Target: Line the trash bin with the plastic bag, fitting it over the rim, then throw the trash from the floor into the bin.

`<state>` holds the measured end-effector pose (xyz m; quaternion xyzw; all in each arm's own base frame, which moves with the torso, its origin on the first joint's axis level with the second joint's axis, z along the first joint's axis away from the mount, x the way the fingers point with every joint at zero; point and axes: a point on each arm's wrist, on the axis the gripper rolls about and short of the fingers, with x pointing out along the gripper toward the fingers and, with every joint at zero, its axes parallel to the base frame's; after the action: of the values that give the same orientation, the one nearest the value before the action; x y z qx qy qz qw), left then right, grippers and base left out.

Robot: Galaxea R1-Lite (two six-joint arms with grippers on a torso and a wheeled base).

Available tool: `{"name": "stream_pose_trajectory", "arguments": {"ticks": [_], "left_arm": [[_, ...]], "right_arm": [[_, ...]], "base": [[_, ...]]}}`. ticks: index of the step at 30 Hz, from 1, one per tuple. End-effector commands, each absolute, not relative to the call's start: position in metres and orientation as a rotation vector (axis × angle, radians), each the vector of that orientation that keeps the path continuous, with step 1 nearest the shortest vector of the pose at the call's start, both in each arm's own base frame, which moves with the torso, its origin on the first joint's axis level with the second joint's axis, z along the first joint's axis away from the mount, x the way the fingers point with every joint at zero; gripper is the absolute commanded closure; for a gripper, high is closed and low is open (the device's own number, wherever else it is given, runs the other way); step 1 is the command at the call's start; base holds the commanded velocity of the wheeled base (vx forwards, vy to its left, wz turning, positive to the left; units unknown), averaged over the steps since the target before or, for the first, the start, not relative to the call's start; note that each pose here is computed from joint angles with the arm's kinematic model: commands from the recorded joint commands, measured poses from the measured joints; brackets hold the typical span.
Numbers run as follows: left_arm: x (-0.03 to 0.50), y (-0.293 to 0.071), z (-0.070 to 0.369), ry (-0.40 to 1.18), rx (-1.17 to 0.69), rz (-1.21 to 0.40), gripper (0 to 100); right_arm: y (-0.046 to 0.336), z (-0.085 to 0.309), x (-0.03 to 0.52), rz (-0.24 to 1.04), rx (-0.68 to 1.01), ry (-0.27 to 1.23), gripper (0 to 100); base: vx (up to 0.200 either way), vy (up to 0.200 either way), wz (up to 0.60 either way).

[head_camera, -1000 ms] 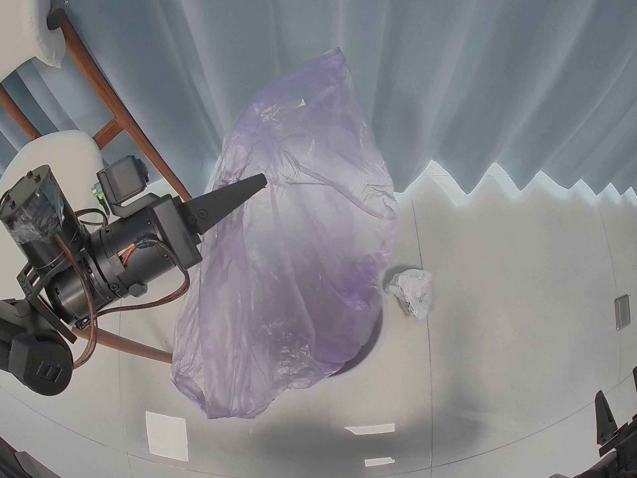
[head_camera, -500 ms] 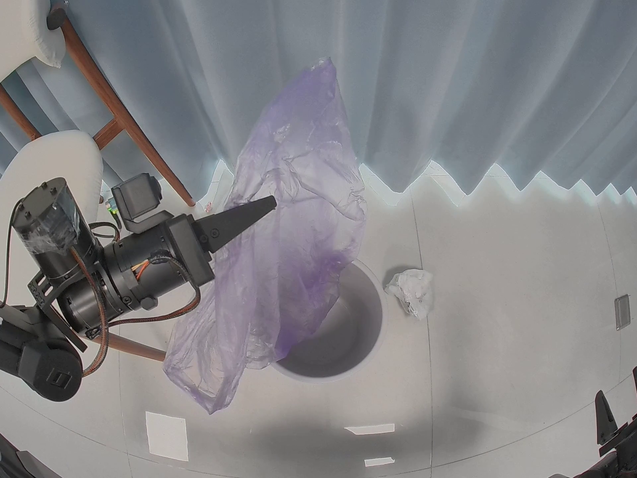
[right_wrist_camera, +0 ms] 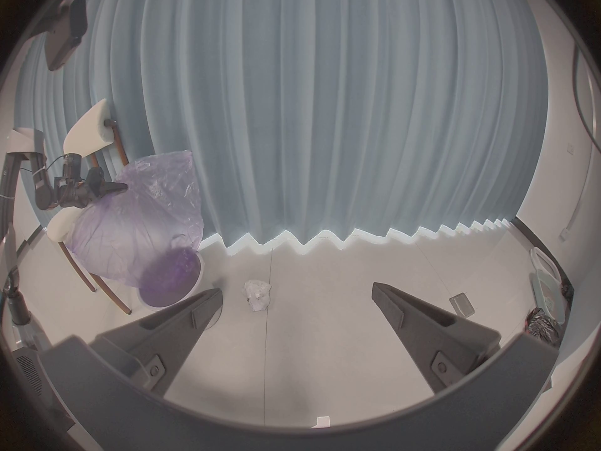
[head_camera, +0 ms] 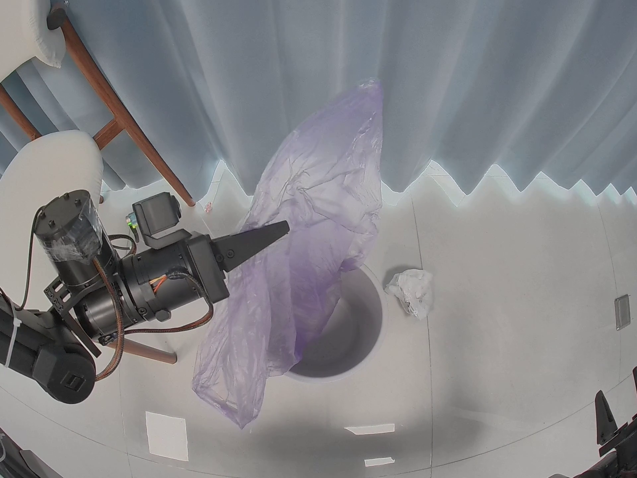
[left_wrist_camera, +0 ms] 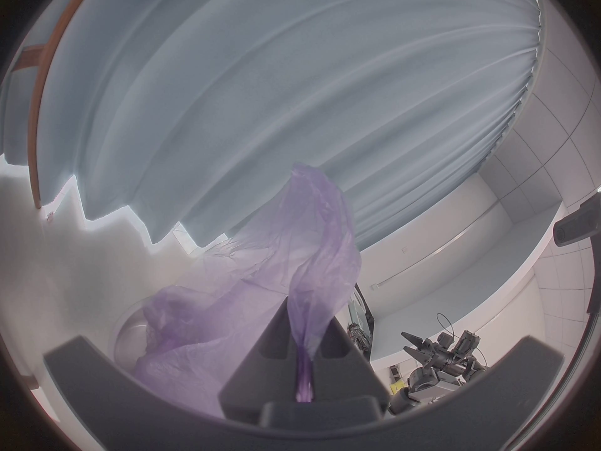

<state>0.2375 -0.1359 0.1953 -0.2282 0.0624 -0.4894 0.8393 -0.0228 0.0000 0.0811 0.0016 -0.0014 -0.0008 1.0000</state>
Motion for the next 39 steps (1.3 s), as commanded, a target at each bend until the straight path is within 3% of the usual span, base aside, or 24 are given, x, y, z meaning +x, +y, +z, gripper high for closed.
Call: {"name": "stream_pose_trajectory", "arguments": {"ticks": [1, 12, 21, 39], "left_arm": [[0.247, -0.138, 0.182, 0.177, -0.485, -1.015, 100], [0.264, -0.137, 0.159, 0.176, -0.497, -0.986, 100], [0.264, -0.141, 0.145, 0.164, -0.492, -0.992, 100], [0.242, -0.144, 0.125, 0.273, -0.486, -1.009, 100]], "right_arm": [[0.0, 0.076, -0.023, 0.0, 0.003, -0.003, 0], [0.0, 0.076, -0.023, -0.002, 0.003, -0.003, 0], [0.0, 0.076, -0.023, -0.002, 0.003, -0.003, 0], [0.0, 0.076, -0.023, -0.002, 0.003, -0.003, 0]], "base": [[0.0, 0.0, 0.0], [0.0, 0.0, 0.0], [0.2, 0.0, 0.0], [0.0, 0.0, 0.0]]}}
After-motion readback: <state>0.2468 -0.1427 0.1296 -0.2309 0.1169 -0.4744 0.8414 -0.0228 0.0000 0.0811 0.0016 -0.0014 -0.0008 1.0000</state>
